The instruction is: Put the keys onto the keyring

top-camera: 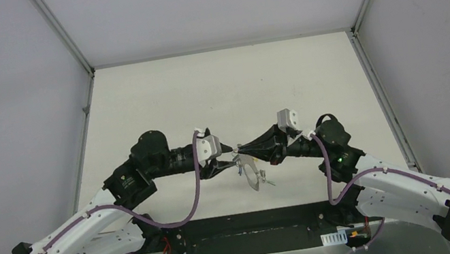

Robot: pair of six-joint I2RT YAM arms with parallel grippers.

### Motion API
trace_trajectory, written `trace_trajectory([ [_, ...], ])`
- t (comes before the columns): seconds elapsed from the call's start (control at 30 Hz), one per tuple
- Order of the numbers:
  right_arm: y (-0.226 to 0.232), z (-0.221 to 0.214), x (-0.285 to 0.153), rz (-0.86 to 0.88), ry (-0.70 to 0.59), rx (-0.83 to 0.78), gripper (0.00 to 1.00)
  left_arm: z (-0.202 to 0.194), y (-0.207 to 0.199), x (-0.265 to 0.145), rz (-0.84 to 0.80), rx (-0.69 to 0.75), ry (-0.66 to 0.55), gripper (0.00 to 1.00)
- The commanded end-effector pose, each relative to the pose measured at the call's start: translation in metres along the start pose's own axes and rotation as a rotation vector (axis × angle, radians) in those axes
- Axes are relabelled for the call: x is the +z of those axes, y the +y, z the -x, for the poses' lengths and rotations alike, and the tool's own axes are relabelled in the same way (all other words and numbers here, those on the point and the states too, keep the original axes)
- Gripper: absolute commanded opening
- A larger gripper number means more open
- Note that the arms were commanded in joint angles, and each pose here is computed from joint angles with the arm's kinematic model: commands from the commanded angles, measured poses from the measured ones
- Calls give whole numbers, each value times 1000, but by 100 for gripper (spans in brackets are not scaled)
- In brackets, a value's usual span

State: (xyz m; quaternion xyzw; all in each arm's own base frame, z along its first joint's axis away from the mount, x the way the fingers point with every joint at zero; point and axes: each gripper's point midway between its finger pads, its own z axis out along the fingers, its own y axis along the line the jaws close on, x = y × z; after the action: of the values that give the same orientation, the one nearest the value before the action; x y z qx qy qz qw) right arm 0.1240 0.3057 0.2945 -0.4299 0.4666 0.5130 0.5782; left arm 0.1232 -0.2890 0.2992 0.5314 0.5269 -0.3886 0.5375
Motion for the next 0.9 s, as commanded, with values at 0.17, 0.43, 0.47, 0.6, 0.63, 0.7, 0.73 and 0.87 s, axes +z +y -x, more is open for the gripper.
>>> trace_trajectory([
  [0.17, 1, 30, 2, -1, -101, -42, 0, 28, 10, 8, 45, -27, -124, 36],
  [0.43, 0, 30, 2, -6, -107, -39, 0, 25, 7, 9, 33, -30, -118, 2],
  [0.47, 0, 30, 2, -8, -110, -38, 0, 24, 7, 9, 35, -32, -117, 0],
  [0.6, -1, 29, 1, -15, -111, -33, 0, 28, 9, 8, 42, -31, -123, 0],
  [0.63, -1, 29, 1, -16, -111, -30, 0, 28, 9, 8, 45, -32, -124, 0],
  [0.7, -1, 29, 1, -16, -111, -28, 0, 29, 11, 7, 58, -37, -126, 0],
  [0.73, -1, 28, 1, -16, -111, -28, 0, 29, 12, 7, 63, -39, -125, 0],
  [0.87, 0, 28, 1, -13, -113, -26, 0, 31, 16, 7, 86, -61, -130, 11],
])
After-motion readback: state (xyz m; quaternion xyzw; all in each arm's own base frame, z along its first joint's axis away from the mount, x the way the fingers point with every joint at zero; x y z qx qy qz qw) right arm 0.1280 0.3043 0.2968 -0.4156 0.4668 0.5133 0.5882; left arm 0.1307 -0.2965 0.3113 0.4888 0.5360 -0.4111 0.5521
